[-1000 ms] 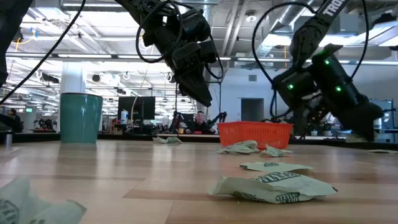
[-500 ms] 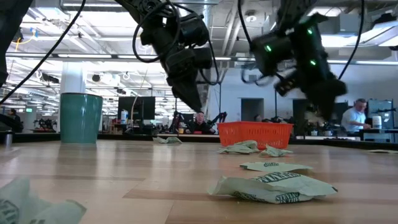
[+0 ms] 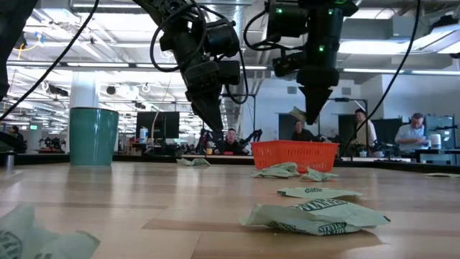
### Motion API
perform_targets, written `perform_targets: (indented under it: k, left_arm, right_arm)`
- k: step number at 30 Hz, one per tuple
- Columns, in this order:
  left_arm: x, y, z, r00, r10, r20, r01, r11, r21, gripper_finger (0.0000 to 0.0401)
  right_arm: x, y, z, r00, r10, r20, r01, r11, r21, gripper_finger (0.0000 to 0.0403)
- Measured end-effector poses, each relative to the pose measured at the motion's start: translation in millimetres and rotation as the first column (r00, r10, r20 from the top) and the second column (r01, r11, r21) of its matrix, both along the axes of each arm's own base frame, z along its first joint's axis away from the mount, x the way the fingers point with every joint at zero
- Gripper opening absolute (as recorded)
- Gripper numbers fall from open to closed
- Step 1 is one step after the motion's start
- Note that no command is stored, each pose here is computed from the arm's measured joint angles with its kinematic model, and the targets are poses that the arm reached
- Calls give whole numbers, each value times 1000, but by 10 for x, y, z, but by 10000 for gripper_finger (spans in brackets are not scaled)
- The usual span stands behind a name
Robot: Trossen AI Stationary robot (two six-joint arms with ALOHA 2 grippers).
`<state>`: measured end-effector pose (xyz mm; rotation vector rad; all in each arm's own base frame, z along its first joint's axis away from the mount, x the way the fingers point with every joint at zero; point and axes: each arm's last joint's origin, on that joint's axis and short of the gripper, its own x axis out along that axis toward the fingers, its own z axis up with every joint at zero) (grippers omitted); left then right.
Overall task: Pick and place Stevia / Truvia into bins
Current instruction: Put the stevia packet into the bin
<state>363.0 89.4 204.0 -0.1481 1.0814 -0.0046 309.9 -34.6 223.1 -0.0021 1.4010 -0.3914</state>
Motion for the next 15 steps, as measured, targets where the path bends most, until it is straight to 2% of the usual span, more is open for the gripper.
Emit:
perform_targets:
  k: [6,15]
  left_arm:
    - [1,-1,0,1000,2,1,-2,1000,-1,155]
    - [2,-2,1,1000,5,1,-5,1000,-3,155]
  right_arm:
    - [11,-53,2,1000,7,13,-7,1000,5,21]
    - [11,-147,3,999,-19,28,19,1000,19,72]
